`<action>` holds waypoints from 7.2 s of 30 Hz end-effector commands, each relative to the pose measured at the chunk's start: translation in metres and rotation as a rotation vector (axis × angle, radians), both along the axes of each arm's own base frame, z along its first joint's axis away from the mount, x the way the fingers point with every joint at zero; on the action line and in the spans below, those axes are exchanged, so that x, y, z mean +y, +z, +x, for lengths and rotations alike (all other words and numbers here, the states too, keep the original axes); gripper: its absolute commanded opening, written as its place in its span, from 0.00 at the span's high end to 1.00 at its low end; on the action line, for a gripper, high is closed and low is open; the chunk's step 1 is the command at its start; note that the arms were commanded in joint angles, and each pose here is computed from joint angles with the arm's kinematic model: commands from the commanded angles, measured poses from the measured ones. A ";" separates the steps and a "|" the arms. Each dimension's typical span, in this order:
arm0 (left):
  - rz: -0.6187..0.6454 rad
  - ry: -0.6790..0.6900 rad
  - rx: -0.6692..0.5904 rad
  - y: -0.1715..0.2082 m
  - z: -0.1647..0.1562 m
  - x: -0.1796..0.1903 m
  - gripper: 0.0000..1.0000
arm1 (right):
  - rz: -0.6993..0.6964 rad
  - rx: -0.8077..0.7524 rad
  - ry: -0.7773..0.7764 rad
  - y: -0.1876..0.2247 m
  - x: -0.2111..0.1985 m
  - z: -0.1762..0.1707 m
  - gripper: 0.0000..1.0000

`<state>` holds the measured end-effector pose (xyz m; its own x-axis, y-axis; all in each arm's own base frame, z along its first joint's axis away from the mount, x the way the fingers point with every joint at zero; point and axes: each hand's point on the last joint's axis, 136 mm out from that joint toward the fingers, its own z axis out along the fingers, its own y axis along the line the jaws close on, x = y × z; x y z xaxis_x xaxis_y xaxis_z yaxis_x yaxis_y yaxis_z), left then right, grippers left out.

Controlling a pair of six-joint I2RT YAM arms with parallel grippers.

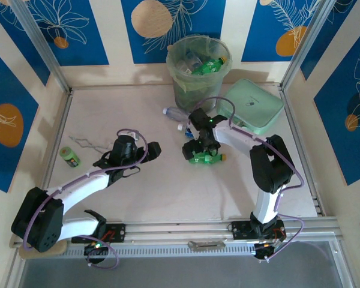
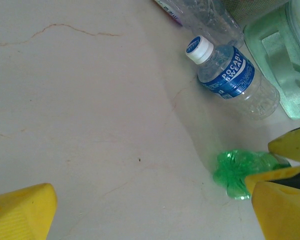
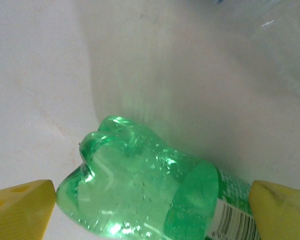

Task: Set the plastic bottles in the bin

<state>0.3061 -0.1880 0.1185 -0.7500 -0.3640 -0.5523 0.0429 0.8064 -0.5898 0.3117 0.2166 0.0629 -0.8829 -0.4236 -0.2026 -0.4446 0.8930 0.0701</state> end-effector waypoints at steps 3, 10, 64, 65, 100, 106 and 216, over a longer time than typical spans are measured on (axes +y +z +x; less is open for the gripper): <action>-0.017 0.003 -0.014 0.003 0.004 0.001 0.00 | -0.104 0.065 -0.018 -0.011 -0.014 -0.029 0.01; -0.027 0.003 -0.019 0.005 0.002 0.001 0.00 | -0.147 0.072 0.018 -0.014 -0.009 -0.043 0.01; -0.004 0.038 -0.045 0.006 0.005 0.009 0.00 | 0.136 -0.028 -0.069 0.057 0.005 -0.001 0.52; -0.001 0.042 -0.049 0.006 0.005 0.010 0.00 | 0.195 -0.050 -0.074 0.073 0.010 0.004 0.52; 0.021 0.054 -0.038 -0.014 -0.013 0.035 0.00 | 1.182 -0.939 -0.641 0.386 -0.041 0.281 0.59; 0.013 0.063 0.001 -0.022 -0.023 0.039 0.00 | 1.156 -0.994 -0.709 0.382 -0.048 0.321 0.59; -0.024 0.166 -0.028 0.004 0.009 0.057 0.00 | -0.250 -0.140 0.369 -0.019 0.024 0.101 0.05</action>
<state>0.3138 -0.1321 0.1176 -0.6719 -0.4754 -0.5679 -0.0785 0.8082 -0.5837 0.4275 0.2413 0.0601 -0.6377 -0.7389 -0.2176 -0.7030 0.6737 -0.2278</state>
